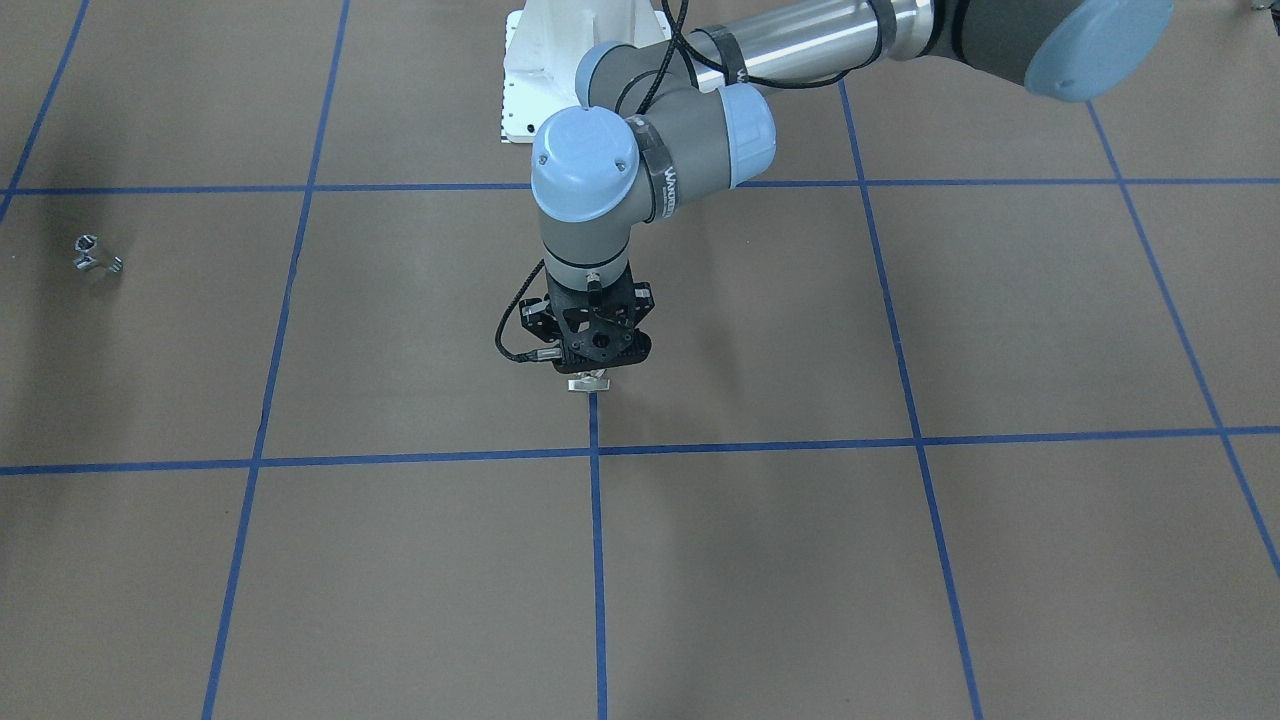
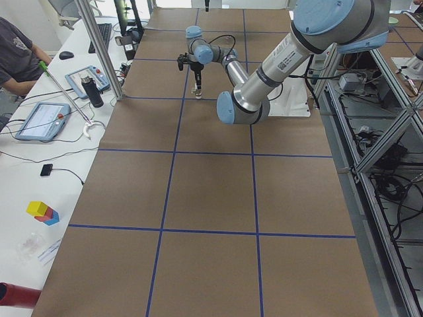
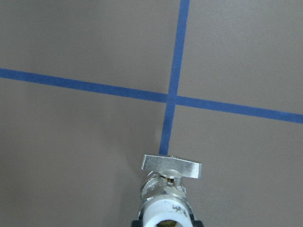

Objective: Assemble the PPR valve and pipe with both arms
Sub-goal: 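Set the valve upright at the center and open the left gripper, then withdraw the left gripper from the valve while the right arm approaches the chrome fitting, then grasp the chrome threaded fitting with the right gripper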

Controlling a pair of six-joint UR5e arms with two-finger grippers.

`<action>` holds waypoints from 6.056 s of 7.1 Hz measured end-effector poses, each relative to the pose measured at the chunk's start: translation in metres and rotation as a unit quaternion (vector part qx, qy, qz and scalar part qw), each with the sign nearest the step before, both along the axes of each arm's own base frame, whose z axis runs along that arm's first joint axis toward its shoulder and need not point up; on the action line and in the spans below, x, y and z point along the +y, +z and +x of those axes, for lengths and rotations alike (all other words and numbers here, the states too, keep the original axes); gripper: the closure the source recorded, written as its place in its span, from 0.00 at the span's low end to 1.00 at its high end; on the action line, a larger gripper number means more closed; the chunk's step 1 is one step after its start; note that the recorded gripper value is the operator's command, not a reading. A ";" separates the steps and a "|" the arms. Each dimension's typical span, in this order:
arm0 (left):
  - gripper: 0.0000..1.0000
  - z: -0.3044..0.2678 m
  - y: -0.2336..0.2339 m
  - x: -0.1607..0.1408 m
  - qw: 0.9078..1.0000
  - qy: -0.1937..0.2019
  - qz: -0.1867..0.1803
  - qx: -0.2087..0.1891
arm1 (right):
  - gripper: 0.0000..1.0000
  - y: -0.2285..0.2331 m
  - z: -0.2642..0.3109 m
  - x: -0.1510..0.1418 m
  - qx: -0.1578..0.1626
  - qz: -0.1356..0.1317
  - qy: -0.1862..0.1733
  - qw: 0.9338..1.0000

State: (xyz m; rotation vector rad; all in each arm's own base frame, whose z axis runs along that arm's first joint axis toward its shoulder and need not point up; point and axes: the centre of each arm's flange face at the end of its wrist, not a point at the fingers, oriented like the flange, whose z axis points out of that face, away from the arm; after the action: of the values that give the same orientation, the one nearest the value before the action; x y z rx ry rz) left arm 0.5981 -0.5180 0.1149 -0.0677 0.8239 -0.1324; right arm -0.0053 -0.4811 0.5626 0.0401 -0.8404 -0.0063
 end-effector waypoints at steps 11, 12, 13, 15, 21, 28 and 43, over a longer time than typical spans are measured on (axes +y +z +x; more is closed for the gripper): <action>0.02 0.001 0.003 0.002 1.000 0.001 -0.001 0.001 | 0.00 0.000 -0.004 0.000 0.001 0.001 -0.004 1.000; 0.01 -0.001 0.001 0.003 1.000 0.001 0.000 0.002 | 0.00 -0.001 -0.004 -0.001 0.001 0.001 -0.004 1.000; 0.01 -0.009 -0.003 0.007 1.000 -0.001 0.002 0.007 | 0.00 -0.001 -0.004 -0.001 0.001 0.001 -0.004 1.000; 0.01 -0.066 0.026 0.041 0.999 -0.003 0.016 0.032 | 0.00 -0.004 -0.014 -0.002 -0.001 0.004 -0.013 1.000; 0.01 -0.205 0.151 0.104 0.998 0.023 0.059 0.016 | 0.01 0.008 -0.113 0.076 -0.036 0.030 -0.022 0.999; 0.01 -0.220 0.181 0.103 0.999 0.028 0.026 0.006 | 0.08 0.042 -0.170 0.129 0.031 -0.021 -0.018 0.999; 0.00 -0.221 0.183 0.103 0.999 0.020 0.028 0.000 | 1.00 0.022 -0.160 0.126 0.009 -0.040 -0.011 0.999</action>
State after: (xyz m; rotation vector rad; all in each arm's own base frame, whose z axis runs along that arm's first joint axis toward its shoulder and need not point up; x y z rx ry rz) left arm 0.3771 -0.4154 0.2982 -0.0322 0.8252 -0.0722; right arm -0.1654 -0.3550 0.5845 -0.0439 -0.8219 0.0063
